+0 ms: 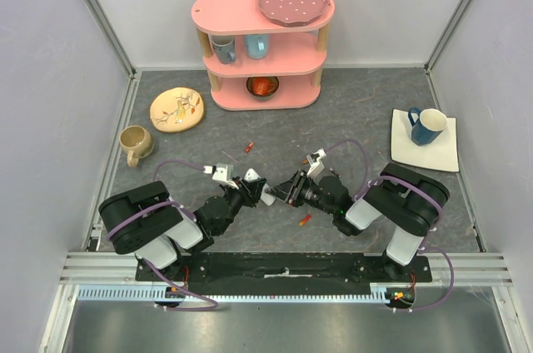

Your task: Load the batteries into the remote control

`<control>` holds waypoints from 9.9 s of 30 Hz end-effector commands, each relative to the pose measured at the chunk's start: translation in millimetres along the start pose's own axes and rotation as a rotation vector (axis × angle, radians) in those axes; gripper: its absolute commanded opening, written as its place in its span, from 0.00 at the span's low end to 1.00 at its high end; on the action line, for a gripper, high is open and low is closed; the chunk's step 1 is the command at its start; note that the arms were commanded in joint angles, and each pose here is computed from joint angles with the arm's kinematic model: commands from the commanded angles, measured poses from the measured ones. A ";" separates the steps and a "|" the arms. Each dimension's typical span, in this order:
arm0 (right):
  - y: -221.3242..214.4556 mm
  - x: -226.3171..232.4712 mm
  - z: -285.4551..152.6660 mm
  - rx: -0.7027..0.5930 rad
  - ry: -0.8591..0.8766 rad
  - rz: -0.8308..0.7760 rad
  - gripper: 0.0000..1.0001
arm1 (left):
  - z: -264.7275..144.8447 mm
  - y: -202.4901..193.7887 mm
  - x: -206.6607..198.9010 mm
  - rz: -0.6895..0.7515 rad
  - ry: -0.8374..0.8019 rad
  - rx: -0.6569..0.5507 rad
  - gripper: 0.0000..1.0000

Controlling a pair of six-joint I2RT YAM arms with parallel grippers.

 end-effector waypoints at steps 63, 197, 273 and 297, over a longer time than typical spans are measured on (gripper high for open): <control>-5.2 -12.8 0.0 -0.010 -0.020 0.020 0.55 | -5.2 29.2 -33.6 -0.063 -0.145 -0.125 0.02; 7.2 7.7 -2.9 -0.033 0.044 0.028 0.30 | -2.7 9.8 -22.9 0.046 -0.069 -0.069 0.02; 3.7 -3.5 -15.9 -0.037 -0.001 0.019 0.30 | -8.1 5.6 -25.8 0.001 -0.032 0.008 0.02; 1.1 -9.4 -14.2 -0.029 -0.016 0.014 0.30 | -15.2 8.3 -33.1 -0.037 -0.039 0.044 0.02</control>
Point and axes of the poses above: each gripper's point midway between its finger pads, its own z axis out along the fingers, its own x axis along the line the jaws close on, y = z × x, the point moved 2 cm from there along -z, back along the fingers, and after that the axes turned 15 degrees about -z, right-handed, at the moved point
